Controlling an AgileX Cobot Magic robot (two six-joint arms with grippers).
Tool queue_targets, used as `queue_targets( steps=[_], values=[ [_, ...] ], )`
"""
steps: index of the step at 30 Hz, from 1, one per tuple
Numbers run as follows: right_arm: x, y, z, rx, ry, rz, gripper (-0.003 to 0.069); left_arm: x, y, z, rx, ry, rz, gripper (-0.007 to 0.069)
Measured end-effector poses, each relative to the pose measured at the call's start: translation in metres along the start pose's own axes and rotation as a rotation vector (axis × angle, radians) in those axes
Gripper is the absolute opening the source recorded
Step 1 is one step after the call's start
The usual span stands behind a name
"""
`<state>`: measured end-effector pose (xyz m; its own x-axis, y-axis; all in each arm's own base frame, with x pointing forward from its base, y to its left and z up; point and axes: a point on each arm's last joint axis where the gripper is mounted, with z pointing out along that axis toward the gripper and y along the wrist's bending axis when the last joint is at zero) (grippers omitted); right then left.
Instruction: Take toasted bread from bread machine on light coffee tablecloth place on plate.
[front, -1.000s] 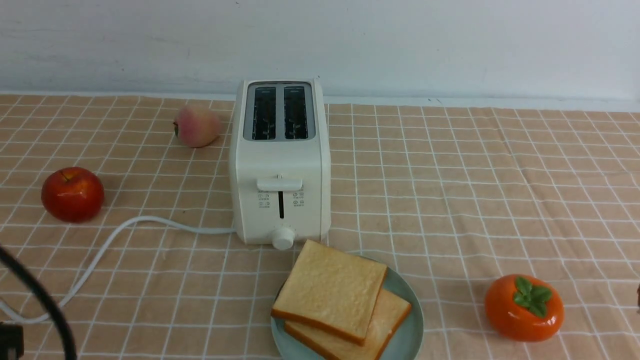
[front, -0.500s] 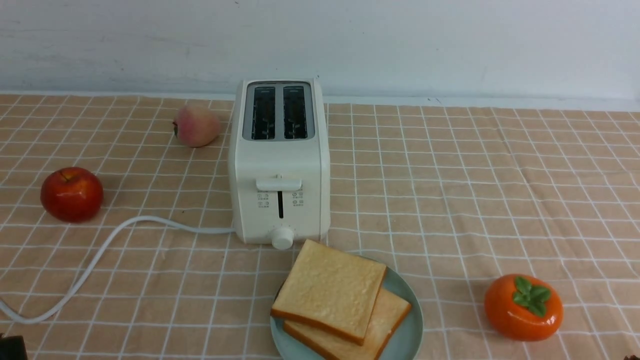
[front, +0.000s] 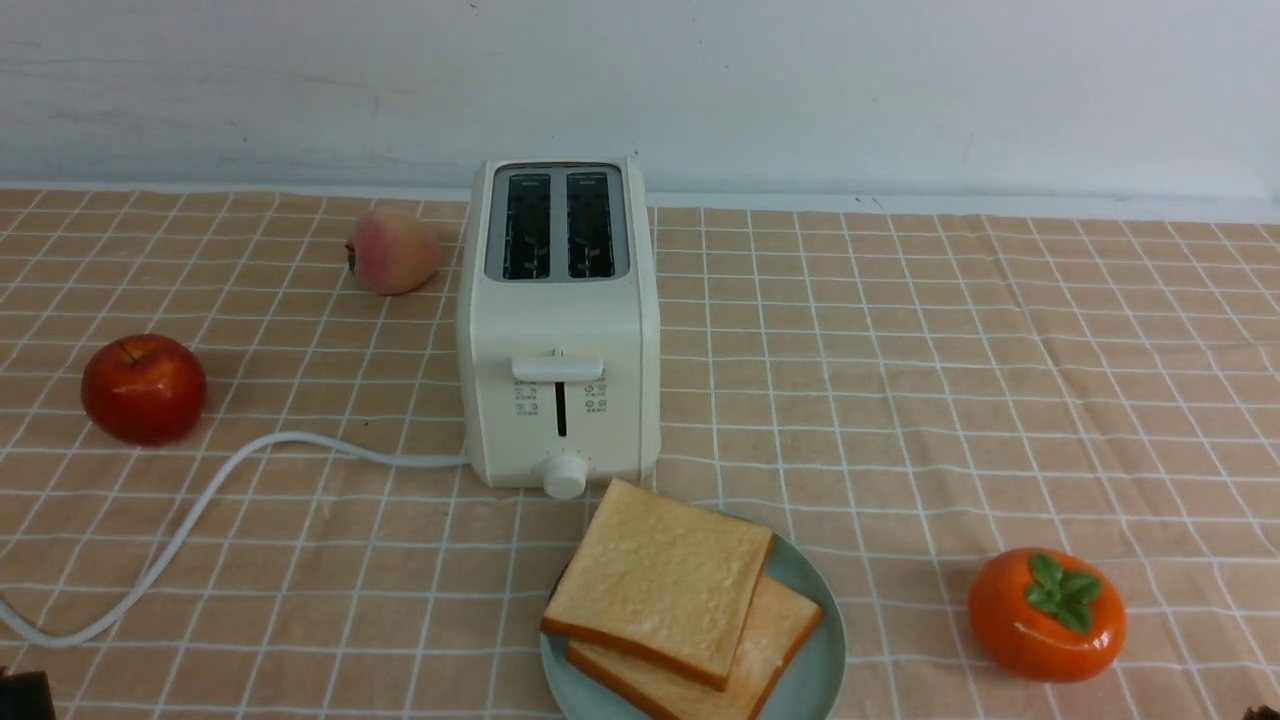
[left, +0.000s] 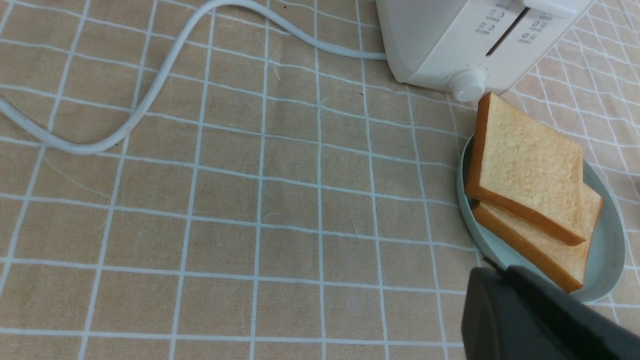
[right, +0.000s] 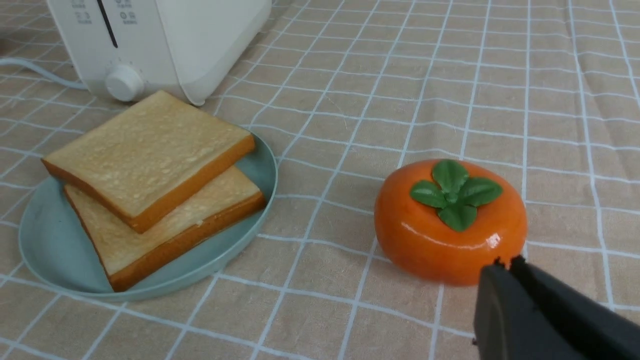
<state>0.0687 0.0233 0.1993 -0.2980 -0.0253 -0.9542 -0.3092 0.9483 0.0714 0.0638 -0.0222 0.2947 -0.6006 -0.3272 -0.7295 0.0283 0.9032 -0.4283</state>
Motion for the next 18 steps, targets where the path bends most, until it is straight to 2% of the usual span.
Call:
queue_targets(
  steps=[10, 15, 18],
  values=[
    [0.000, 0.000, 0.000, 0.000, 0.003, 0.001, 0.0012, 0.000, 0.000, -0.001, 0.003, -0.005, 0.000, -0.0014],
    [0.000, 0.000, 0.000, 0.000, 0.003, 0.001, 0.0014, 0.007, 0.004, -0.022, 0.058, -0.109, -0.013, -0.0014],
    [0.000, 0.000, 0.000, 0.000, 0.003, 0.001, 0.0015, 0.013, 0.009, -0.036, 0.026, -0.205, -0.082, -0.0014]
  ],
)
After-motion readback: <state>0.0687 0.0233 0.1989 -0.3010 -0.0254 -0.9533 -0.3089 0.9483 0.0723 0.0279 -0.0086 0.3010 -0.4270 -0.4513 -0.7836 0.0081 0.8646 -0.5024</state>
